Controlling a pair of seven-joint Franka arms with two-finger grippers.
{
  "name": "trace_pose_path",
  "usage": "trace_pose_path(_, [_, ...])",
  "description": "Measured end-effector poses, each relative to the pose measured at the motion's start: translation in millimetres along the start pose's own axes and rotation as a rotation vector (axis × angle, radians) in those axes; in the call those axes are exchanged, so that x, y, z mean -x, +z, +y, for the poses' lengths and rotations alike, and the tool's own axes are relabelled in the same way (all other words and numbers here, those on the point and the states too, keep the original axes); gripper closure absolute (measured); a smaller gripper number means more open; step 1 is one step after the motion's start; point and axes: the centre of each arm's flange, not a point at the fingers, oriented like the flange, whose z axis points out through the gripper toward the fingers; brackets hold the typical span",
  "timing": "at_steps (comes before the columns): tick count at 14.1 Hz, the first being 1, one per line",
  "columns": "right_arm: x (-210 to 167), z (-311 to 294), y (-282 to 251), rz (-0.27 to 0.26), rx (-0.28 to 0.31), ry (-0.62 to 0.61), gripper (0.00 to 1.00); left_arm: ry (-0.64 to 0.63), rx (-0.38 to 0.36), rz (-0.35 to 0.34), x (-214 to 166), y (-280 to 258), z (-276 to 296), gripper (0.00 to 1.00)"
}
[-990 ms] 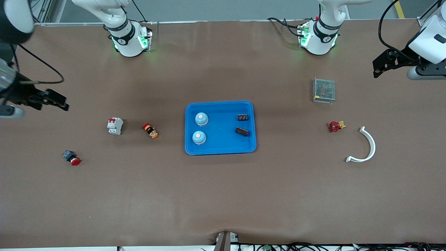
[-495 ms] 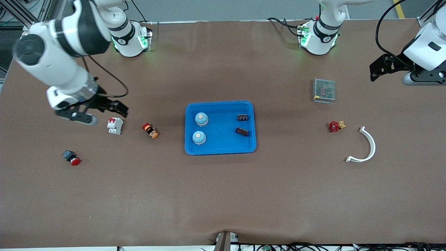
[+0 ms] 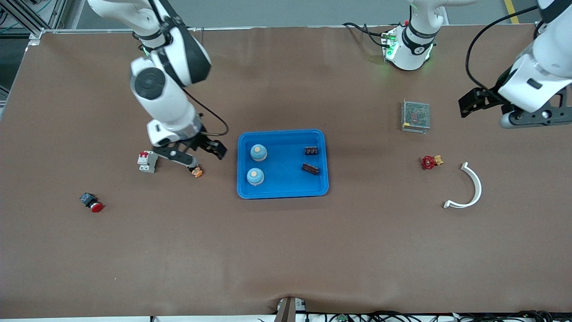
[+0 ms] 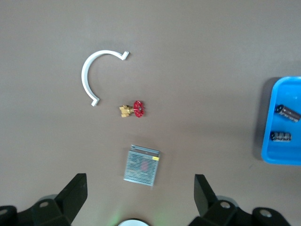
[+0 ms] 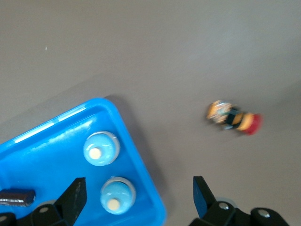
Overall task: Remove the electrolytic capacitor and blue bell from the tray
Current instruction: 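Lower the right gripper onto a bell while the left gripper reaches a capacitor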
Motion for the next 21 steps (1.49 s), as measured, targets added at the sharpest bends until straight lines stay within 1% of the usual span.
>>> trace_pose_path(2, [11.7, -10.8, 42.0, -0.007, 0.009, 0.014, 0.0, -0.079, -0.005, -0.022, -4.3, 17.9, 26.9, 0.0])
trace_pose_path(5, [15.6, -8.7, 84.7, -0.031, 0.045, 0.013, 0.0, -0.181, 0.0, -0.023, -8.1, 48.8, 61.1, 0.0])
trace_pose_path(7, [23.3, -11.7, 97.1, -0.048, 0.054, 0.01, 0.0, -0.264, 0.019, -0.031, -7.3, 72.3, 77.5, 0.0])
trace_pose_path(10, [46.7, -31.5, 99.3, -0.076, 0.019, 0.014, 0.0, -0.368, 0.032, -0.037, -2.4, 108.8, 108.8, 0.0])
trace_pose_path(12, [66.6, -46.0, 104.0, -0.078, -0.005, 0.011, 0.0, -0.44, 0.044, -0.041, -1.3, 133.5, 131.1, 0.0])
trace_pose_path(15, [88.3, -55.8, 126.4, -0.074, -0.006, 0.015, 0.0, -0.574, 0.055, -0.065, -0.2, 172.6, 169.8, 0.0])
trace_pose_path(18, [92.5, -52.9, 151.2, -0.075, 0.007, 0.015, 0.0, -0.702, 0.088, -0.077, 5.2, 210.2, 219.3, 0.0])
trace_pose_path(21, [92.5, -51.6, 160.5, -0.075, 0.012, 0.016, 0.0, -0.779, 0.128, -0.087, 10.1, 238.2, 260.3, 0.01])
